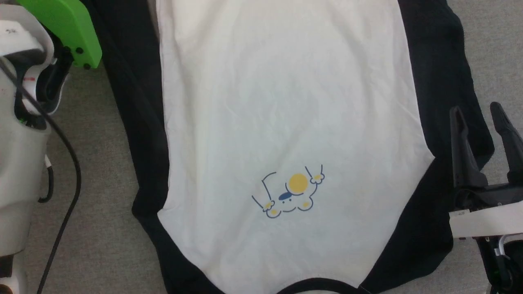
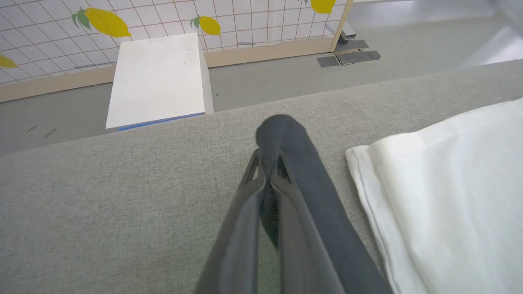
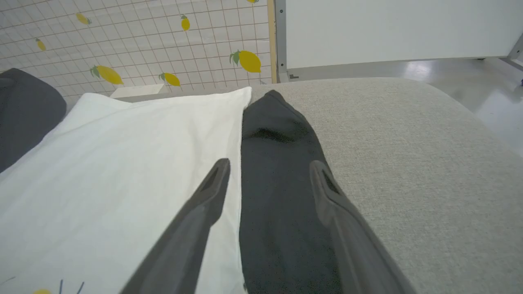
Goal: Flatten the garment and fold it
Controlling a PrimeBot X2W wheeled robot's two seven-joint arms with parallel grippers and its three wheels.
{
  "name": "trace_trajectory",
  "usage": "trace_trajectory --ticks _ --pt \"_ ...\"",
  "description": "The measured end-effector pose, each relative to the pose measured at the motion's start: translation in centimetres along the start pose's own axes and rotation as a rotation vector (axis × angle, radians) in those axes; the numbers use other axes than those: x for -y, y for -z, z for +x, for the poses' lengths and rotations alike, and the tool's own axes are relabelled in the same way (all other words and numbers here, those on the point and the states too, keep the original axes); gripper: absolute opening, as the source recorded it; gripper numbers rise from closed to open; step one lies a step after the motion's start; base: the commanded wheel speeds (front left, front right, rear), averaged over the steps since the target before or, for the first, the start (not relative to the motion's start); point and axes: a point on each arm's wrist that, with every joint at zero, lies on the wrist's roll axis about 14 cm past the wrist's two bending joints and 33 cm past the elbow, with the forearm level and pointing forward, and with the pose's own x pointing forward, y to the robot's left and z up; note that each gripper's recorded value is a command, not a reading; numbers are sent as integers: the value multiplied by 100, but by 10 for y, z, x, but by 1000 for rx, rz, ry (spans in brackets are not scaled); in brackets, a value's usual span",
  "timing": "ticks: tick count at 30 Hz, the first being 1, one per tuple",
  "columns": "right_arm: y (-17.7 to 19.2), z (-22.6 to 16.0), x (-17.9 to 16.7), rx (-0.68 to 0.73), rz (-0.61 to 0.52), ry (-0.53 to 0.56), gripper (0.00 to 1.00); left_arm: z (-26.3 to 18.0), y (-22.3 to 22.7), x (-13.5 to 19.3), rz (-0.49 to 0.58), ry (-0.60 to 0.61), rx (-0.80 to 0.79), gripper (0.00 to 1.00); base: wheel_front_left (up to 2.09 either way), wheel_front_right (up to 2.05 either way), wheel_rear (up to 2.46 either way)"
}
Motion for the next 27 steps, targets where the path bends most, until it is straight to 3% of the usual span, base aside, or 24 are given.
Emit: trace_trajectory --ticks 6,12,19,27 --pt "-21 -12 -2 45 3 -3 100 -46 -37 -16 -36 -41 164 0 0 0 0" --pt "-37 -33 -4 73 17 -2 100 -118 -64 -56 -64 -175 310 0 0 0 0" --pt "-58 -52 -11 125 28 -21 100 -199 -54 -98 -134 -344 388 0 0 0 0" --pt "-73 -71 -17 165 37 -42 100 -277 -35 -121 -168 -482 437 0 0 0 0"
